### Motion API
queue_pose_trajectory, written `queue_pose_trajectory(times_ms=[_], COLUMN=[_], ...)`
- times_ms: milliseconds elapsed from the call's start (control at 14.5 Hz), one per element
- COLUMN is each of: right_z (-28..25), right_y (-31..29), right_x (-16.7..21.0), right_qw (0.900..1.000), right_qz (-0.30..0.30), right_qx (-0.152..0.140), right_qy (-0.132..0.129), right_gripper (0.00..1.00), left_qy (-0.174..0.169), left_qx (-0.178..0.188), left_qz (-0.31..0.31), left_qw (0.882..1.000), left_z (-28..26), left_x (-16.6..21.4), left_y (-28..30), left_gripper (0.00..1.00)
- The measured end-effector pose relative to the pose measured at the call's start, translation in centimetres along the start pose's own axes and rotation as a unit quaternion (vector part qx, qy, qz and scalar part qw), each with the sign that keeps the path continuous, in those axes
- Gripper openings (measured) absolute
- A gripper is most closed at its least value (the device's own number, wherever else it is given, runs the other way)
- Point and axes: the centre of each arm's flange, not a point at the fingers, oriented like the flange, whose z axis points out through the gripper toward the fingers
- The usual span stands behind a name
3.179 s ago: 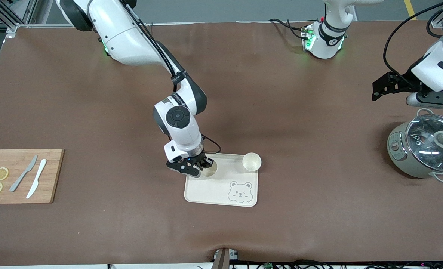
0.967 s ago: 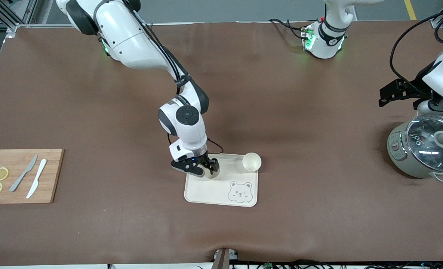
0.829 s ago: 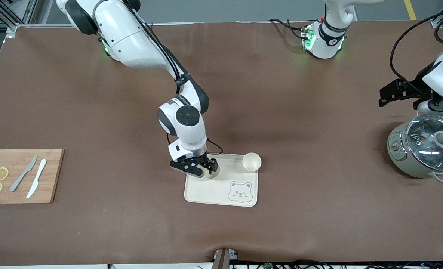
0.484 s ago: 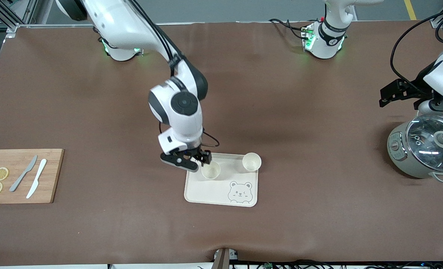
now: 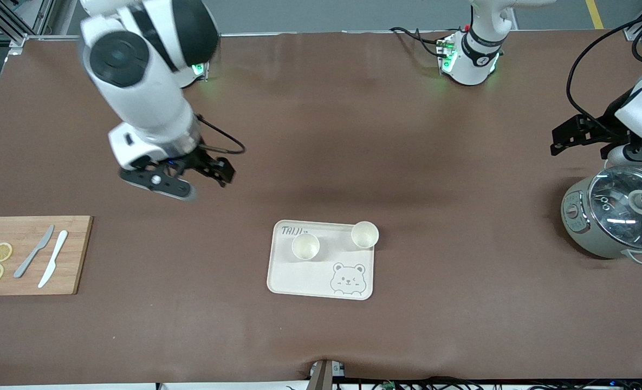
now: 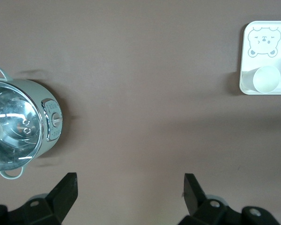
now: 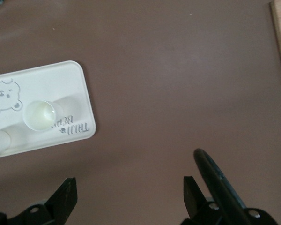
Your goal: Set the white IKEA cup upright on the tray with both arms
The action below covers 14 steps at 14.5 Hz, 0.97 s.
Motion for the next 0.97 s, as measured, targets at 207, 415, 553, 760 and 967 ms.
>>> queue_pose_trajectory(times_ms=[207,415,553,760,967], right_z=[-3.5,-6.9,-8.4,-9.4,-10.3], right_y=[5.5,13.9,21.2,27.6,30.4], right_x=[-0.9,-0.1,0.9,1.7,2.6], right_qw=[0.999,0.997,0.996,0.997,0.997], right_qz=[-0.027,-0.06,-0.065,-0.064,-0.075], right_qx=[-0.012,-0.012,-0.009,0.001,0.01], right_qy=[-0.022,-0.039,-0.054,-0.05,-0.019], right_gripper=[1.0,1.0,1.0,1.0,1.0], left_qy=[0.0,-0.001,-0.001,-0.001,-0.001], left_qx=[0.0,0.0,0.0,0.0,0.0], left_qz=[-0.005,-0.009,-0.009,-0.009,-0.009], left_qw=[1.0,1.0,1.0,1.0,1.0], left_z=[0.0,0.0,0.0,0.1,0.1], left_x=[0.0,0.0,0.0,0.0,0.0], left_y=[-0.5,-1.0,-1.1,-1.1,-1.1], left_gripper=[1.0,1.0,1.0,1.0,1.0])
